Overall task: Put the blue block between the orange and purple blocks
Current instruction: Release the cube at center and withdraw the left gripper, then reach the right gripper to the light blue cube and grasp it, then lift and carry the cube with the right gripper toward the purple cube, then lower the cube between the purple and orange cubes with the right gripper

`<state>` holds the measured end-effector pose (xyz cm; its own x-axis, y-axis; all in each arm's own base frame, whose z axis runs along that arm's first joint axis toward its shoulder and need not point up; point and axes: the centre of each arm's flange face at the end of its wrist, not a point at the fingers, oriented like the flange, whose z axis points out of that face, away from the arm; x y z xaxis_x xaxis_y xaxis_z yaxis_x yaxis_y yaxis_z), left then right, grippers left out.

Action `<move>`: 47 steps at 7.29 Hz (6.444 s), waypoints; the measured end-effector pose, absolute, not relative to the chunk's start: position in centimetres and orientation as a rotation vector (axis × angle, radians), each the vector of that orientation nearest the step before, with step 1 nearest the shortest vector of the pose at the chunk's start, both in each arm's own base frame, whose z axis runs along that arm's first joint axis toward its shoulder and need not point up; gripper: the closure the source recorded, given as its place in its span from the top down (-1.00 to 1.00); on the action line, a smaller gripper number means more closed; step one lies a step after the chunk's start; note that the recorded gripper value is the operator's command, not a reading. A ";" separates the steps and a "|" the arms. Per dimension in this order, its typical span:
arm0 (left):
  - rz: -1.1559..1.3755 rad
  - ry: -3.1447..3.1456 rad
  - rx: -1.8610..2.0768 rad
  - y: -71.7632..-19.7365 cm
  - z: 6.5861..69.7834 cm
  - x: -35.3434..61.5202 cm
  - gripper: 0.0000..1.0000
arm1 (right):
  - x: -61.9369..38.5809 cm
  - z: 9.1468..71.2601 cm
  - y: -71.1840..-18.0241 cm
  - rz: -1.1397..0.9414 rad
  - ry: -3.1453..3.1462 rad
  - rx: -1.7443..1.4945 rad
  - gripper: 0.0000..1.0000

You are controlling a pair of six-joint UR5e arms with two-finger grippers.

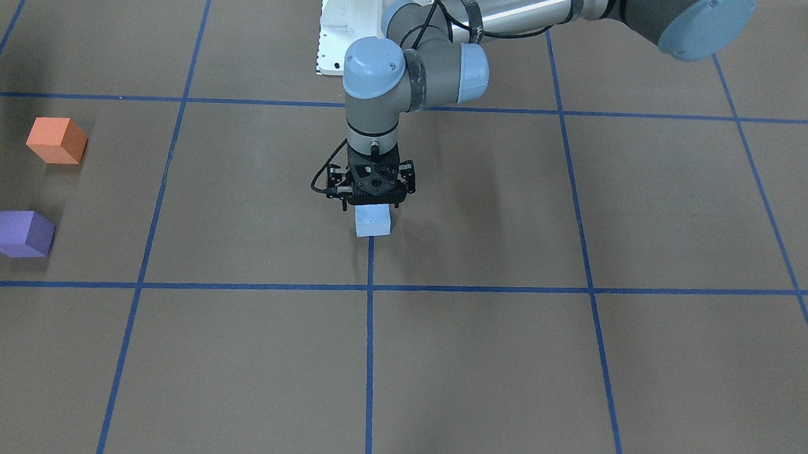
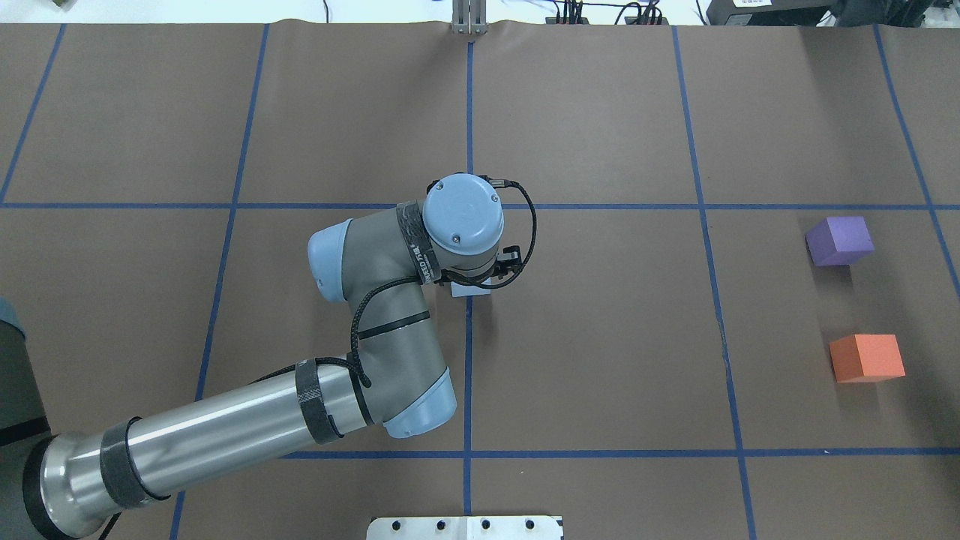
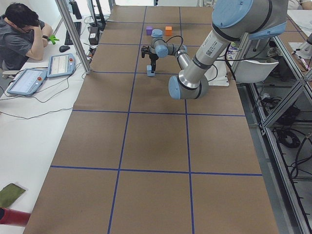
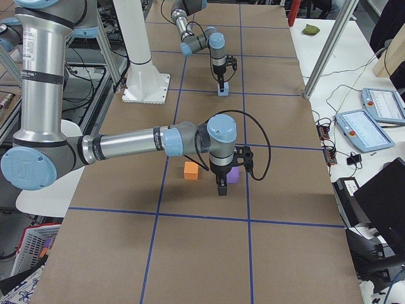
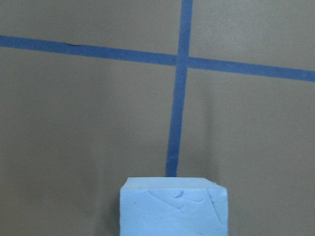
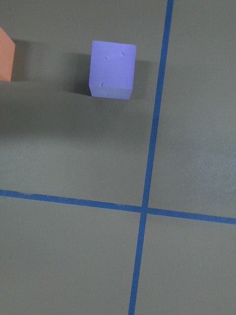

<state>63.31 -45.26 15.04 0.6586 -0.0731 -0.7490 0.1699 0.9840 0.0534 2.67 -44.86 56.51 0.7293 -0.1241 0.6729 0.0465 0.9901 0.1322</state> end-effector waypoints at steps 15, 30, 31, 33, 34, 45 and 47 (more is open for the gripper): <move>0.217 0.668 0.107 -48.9 64.0 -9.6 1.00 | -49.0 18.1 -45.6 -0.066 -0.874 0.228 1.00; 0.201 0.787 0.163 -40.8 70.5 -11.4 1.00 | -56.1 21.1 -46.4 -0.053 -0.833 0.199 -0.64; 0.199 0.788 0.160 -40.6 70.7 -11.4 1.00 | -51.1 22.2 -46.7 -0.069 -0.838 0.197 -0.63; 0.171 0.790 0.149 -40.4 70.7 -11.3 1.00 | -40.0 25.2 -47.8 -0.121 -0.837 0.207 -0.58; 0.162 0.789 0.151 -40.5 70.5 -11.3 1.00 | -34.4 28.3 -48.2 -0.132 -0.834 0.196 -0.46; 0.168 0.782 0.183 -40.8 68.9 -11.3 1.00 | -17.8 57.4 -43.2 0.163 -0.851 0.157 -0.29; 0.169 0.782 0.186 -40.8 68.8 -11.3 1.00 | -19.4 58.8 -42.5 0.168 -0.841 0.127 -0.22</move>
